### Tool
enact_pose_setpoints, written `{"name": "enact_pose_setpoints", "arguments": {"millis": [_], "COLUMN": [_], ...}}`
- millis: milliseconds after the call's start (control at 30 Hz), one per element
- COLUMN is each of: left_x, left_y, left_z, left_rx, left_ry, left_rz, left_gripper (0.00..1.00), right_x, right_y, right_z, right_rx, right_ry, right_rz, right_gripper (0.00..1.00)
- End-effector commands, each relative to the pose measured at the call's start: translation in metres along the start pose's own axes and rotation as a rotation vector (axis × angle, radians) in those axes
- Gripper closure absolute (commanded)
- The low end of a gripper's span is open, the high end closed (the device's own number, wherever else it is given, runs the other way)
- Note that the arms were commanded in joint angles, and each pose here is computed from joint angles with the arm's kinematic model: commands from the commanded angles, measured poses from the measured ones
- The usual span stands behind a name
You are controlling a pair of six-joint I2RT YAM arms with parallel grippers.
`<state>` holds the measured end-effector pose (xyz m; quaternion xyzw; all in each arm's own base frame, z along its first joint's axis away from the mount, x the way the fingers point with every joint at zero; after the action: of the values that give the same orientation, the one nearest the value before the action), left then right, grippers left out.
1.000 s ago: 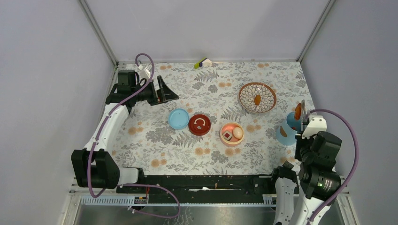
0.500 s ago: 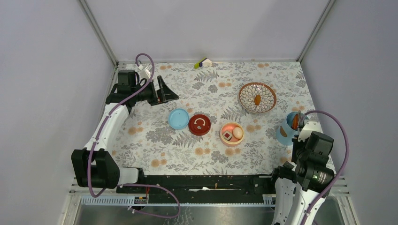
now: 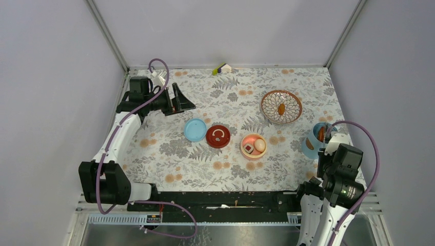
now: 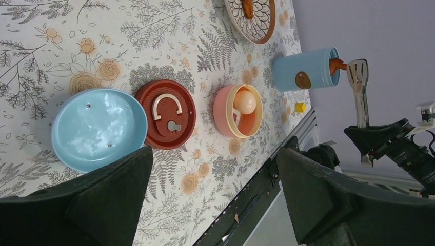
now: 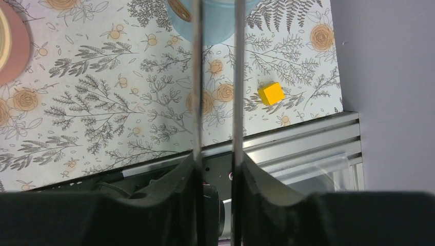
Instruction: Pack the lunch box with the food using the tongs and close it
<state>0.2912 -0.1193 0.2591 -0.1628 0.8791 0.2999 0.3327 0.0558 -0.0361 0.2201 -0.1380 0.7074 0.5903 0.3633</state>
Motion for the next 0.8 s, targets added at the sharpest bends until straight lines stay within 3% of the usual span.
{"name": "enact_pose_setpoints", "arguments": {"millis": [0, 300, 767], "left_x": [-0.012, -0.011, -0.013], "left_y": [0.001, 0.001, 0.002], "left_z": [-0.003, -0.002, -0.002], "left_rx": [0.031, 0.028, 0.010], "left_ry": [-0.043, -0.043, -0.056], "left_rz": [-0.037, -0.036, -0.045], "left_gripper": [0.01, 0.01, 0.01], "right_x": [-0.007, -0.020, -0.092], "right_y": [0.000, 0.002, -0.007], "right_z": [-0.002, 0.002, 0.027], "right_rx": [0.015, -0.022, -0.268], "right_ry": [-0.009, -0.002, 0.067], "right_rz": [-0.024, -0.041, 0.008], "right_gripper": [0.60, 0.56, 0.54]}}
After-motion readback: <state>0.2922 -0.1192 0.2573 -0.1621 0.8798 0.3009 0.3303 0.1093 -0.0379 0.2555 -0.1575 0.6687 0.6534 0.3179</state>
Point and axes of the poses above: each gripper's point midway between its finger pads, its own y axis back along the fingers, its own z axis along the line the jaws close on, x = y × z, the point moved 5 cm from there along y, back along the fingers, and after that the axes turned 13 degrees about -y, right-handed, at the moved point
